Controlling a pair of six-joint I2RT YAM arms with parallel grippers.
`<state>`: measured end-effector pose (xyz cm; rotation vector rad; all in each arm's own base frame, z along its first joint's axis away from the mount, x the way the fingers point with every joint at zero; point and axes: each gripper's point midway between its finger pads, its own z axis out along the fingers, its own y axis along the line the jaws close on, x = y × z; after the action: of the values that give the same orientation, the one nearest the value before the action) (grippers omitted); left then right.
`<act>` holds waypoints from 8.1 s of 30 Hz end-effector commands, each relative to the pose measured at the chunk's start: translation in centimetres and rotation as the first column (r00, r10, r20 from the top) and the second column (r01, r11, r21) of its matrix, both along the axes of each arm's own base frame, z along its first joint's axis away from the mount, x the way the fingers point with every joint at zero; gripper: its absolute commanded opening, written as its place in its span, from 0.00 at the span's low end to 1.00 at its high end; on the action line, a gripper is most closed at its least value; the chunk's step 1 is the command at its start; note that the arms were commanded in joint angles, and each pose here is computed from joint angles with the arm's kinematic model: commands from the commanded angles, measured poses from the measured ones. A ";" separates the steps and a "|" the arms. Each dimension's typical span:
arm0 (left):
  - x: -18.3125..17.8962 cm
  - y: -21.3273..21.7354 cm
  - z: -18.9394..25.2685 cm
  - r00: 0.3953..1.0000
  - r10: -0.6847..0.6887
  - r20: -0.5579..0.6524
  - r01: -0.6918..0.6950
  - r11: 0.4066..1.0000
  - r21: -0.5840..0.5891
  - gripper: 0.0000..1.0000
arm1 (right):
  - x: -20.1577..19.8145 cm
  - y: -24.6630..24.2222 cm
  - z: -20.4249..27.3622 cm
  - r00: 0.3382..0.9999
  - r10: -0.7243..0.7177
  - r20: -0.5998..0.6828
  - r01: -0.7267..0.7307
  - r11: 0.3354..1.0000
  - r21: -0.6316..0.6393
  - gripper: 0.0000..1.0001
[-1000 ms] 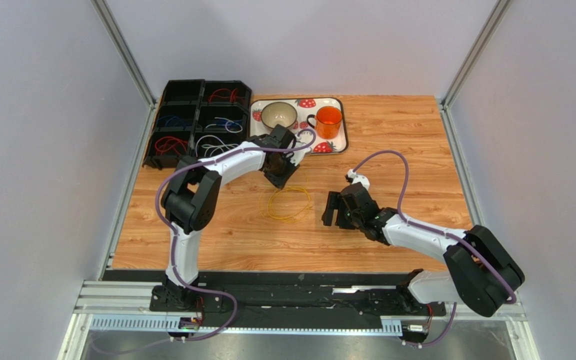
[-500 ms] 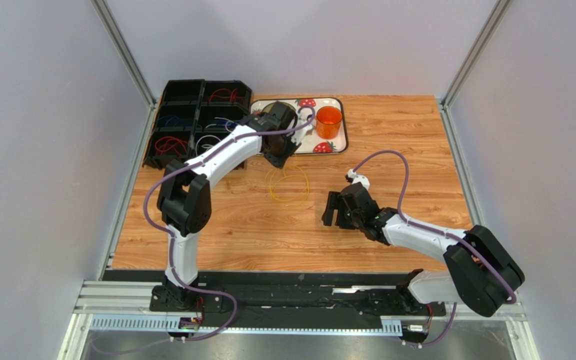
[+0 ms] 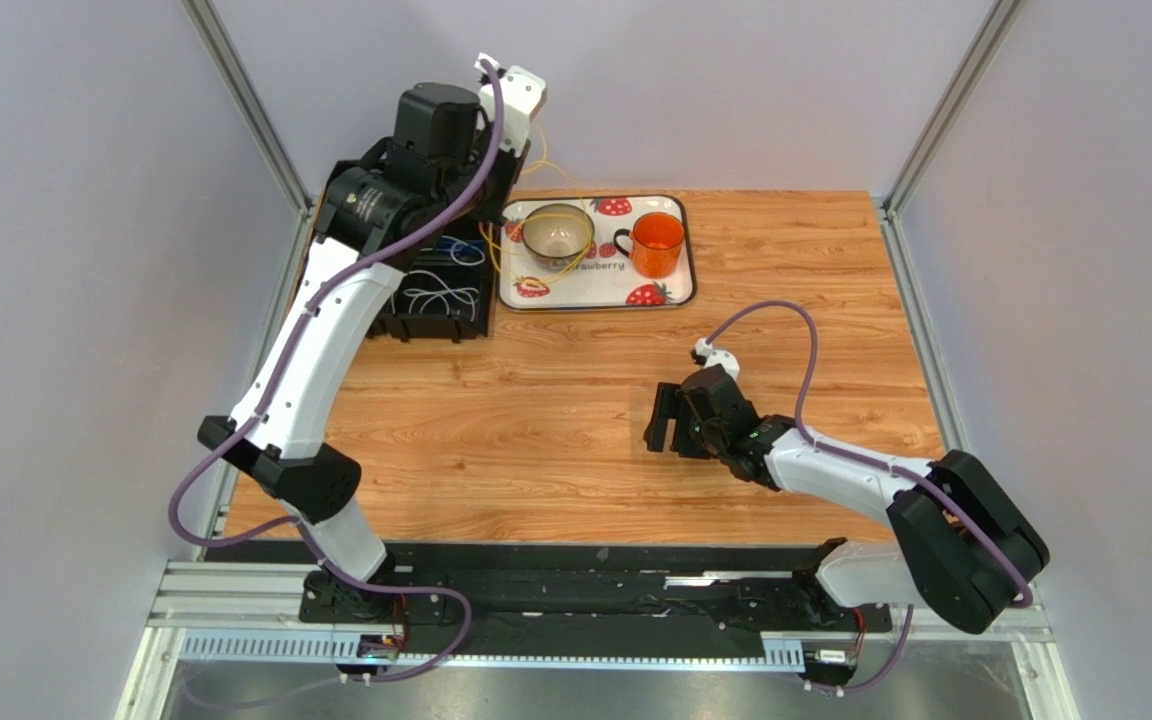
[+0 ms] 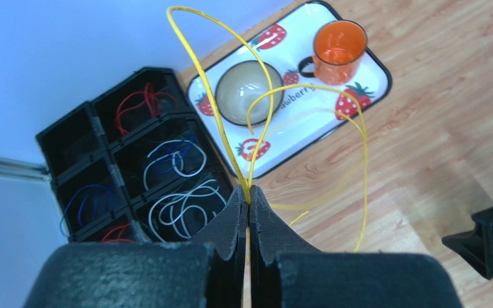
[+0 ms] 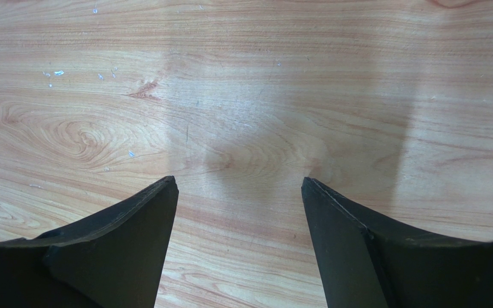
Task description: Untangle the cables
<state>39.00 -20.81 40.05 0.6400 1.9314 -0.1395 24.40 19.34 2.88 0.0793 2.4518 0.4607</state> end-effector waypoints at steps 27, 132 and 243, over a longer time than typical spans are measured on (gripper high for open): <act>14.6 15.6 3.2 0.840 0.519 0.160 -0.454 0.833 -0.317 0.00 | -0.8 -0.2 -1.4 0.998 0.009 -0.066 -0.011 0.999 -0.030 0.78; 6.7 21.6 -12.7 0.744 0.579 -0.333 -0.668 0.660 -0.343 0.95 | -1.2 2.4 -2.1 0.992 0.101 -0.076 -0.112 0.980 -0.165 0.72; 29.0 36.5 -17.0 0.535 0.841 -0.081 -0.767 0.443 -0.465 0.00 | -0.4 2.7 -2.1 0.990 0.119 -0.079 -0.131 0.979 -0.157 0.72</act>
<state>67.84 15.76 12.10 -0.6437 1.9586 0.1492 25.14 23.06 2.46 -0.1121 2.4828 0.3688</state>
